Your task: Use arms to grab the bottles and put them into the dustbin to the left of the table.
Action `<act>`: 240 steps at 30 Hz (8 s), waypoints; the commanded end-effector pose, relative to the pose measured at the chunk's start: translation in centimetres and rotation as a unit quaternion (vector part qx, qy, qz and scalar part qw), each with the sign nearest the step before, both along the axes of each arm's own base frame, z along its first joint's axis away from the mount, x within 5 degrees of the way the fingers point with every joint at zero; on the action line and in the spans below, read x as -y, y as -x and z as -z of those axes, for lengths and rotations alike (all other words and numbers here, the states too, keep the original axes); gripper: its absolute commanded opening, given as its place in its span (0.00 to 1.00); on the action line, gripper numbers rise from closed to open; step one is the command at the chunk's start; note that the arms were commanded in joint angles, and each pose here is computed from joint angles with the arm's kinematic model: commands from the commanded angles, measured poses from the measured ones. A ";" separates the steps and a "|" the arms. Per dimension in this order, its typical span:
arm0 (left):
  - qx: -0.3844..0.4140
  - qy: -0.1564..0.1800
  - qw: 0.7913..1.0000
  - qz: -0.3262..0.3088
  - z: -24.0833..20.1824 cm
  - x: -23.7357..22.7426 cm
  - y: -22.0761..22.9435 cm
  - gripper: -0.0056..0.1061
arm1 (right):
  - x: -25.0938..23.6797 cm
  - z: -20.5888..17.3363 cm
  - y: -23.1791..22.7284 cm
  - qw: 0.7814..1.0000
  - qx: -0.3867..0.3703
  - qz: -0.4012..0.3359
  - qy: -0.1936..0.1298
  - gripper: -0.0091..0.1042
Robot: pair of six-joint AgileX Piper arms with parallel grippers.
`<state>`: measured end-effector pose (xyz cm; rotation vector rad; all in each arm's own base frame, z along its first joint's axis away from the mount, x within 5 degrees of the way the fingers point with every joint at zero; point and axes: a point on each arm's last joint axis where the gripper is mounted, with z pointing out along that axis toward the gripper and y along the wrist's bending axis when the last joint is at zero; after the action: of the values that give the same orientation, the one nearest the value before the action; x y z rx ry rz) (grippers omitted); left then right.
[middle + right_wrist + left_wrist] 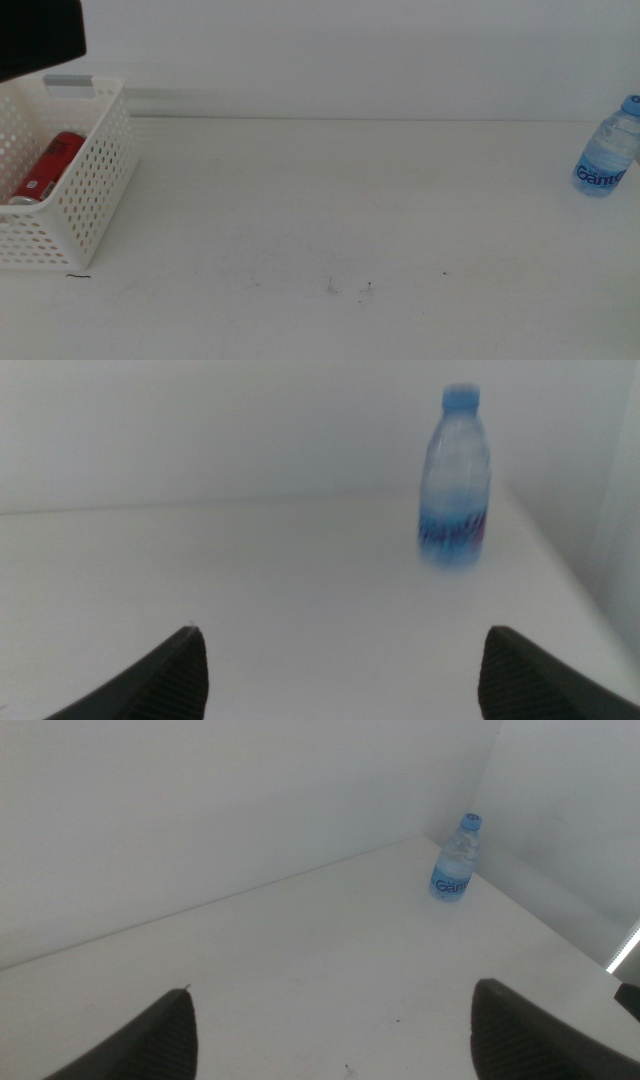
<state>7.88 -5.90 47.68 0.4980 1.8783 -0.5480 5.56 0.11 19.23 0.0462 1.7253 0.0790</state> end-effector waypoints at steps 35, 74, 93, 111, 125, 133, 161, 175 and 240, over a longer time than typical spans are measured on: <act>0.013 0.004 1.000 -0.007 -0.2 -0.2 0.2 0.89 | 2.3 5.4 -17.9 0.990 -0.016 0.132 0.052 0.80; 0.013 0.004 1.000 -0.007 -0.2 -0.2 0.2 0.89 | -0.1 6.9 -36.9 0.986 -0.079 0.077 0.125 0.06; 0.014 0.003 1.000 -0.006 -0.2 -0.2 0.2 0.89 | -29.2 4.7 -32.8 0.951 0.022 -0.300 0.074 0.06; 0.014 0.002 1.000 -0.008 -0.2 -0.3 0.2 0.89 | -25.1 1.1 -24.1 0.917 -0.259 -0.299 0.050 0.85; 0.014 0.003 1.000 -0.007 -0.2 -0.2 0.2 0.89 | -11.5 -23.8 -9.3 0.949 -0.134 -0.281 0.060 0.84; 0.014 0.002 1.000 -0.006 -0.2 -0.2 0.2 0.89 | -10.2 -24.5 -8.4 0.952 -0.122 -0.269 0.081 0.84; 0.199 0.050 0.976 -0.077 2.7 2.7 -8.3 0.89 | -10.1 -24.6 -8.2 0.953 -0.119 -0.269 0.075 0.84; 0.135 0.068 0.983 -0.104 24.9 5.2 -13.9 0.89 | -10.1 -24.6 -8.2 0.953 -0.119 -0.269 0.075 0.84; -0.150 -0.143 0.969 -0.136 13.5 0.1 -22.2 0.03 | -10.1 -24.6 -8.2 0.953 -0.121 -0.269 0.071 0.84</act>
<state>29.98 -6.34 32.18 0.2065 2.2737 -0.0779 13.81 10.35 43.63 -0.5461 1.9532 0.3688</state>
